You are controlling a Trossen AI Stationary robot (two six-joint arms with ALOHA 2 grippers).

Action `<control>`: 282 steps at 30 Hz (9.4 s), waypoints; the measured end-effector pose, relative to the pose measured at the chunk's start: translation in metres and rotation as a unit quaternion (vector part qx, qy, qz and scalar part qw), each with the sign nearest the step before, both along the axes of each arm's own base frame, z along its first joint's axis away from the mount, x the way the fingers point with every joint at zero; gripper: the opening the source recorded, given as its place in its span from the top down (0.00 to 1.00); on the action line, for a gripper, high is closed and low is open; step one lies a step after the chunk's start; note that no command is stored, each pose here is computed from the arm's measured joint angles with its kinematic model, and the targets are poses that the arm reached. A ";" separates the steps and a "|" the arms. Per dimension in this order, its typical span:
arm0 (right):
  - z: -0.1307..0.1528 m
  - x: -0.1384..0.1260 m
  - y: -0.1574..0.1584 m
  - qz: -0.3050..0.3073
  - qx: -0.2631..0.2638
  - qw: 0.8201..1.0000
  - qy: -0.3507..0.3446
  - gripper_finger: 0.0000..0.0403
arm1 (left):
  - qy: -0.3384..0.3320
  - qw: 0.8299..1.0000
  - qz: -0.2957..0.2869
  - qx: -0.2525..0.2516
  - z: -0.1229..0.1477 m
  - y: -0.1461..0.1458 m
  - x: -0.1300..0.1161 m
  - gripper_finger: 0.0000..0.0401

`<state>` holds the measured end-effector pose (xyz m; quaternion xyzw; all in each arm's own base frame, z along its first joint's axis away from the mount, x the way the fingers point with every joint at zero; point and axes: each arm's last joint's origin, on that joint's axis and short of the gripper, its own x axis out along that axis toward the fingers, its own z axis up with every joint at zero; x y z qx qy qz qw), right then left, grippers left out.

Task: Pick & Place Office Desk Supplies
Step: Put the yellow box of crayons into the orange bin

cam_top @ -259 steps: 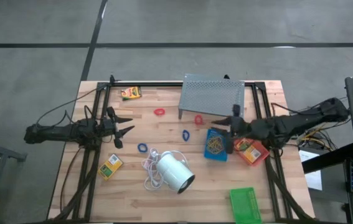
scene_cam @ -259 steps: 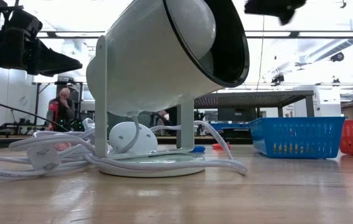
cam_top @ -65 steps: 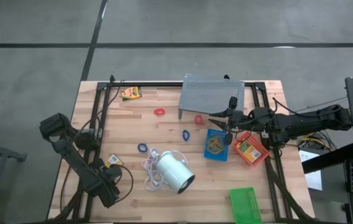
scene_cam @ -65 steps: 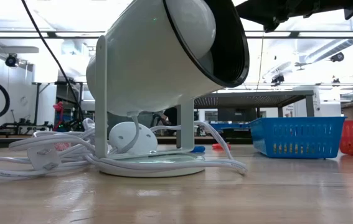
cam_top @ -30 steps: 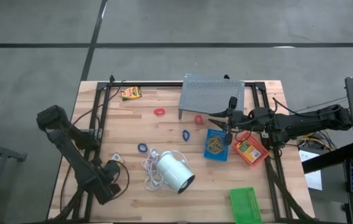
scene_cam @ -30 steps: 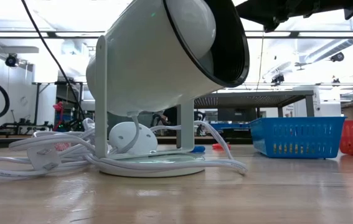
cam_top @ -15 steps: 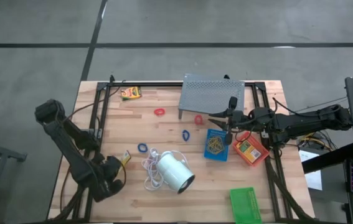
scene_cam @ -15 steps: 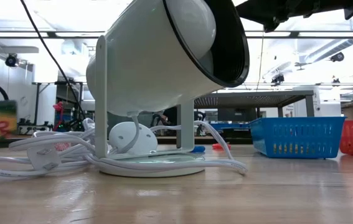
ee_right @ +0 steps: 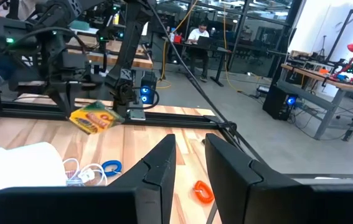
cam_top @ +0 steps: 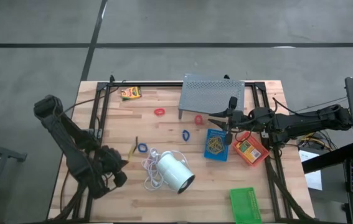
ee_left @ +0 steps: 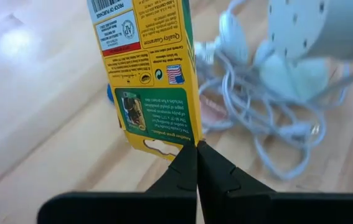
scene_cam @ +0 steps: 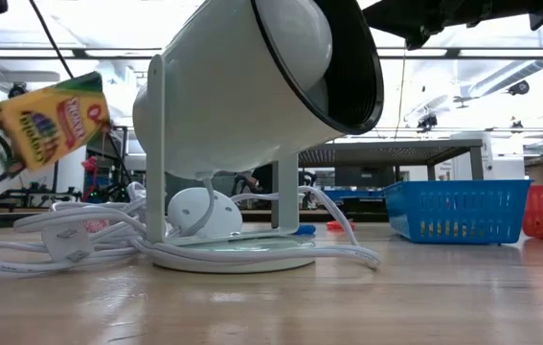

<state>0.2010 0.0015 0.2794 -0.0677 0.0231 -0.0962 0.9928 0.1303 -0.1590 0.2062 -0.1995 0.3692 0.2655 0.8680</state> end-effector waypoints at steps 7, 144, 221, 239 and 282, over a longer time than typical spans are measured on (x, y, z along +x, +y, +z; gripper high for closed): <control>0.000 0.000 0.000 0.000 0.000 1.000 0.000 0.82 | -0.057 0.998 0.010 0.036 0.008 0.011 0.011 1.00; -0.044 0.065 0.004 0.029 -0.076 0.997 0.000 0.83 | -0.154 0.820 -0.527 0.162 0.041 0.190 0.129 1.00; 0.020 0.079 0.017 0.140 -0.028 0.987 0.073 0.57 | -0.165 0.817 -0.525 0.173 0.044 0.191 0.131 1.00; -0.010 0.113 0.017 0.126 -0.103 0.982 0.098 0.55 | -0.164 0.814 -0.528 0.178 0.044 0.191 0.131 1.00; -0.004 0.115 0.018 0.130 -0.103 0.980 0.112 0.91 | -0.163 0.813 -0.527 0.185 0.044 0.191 0.131 0.97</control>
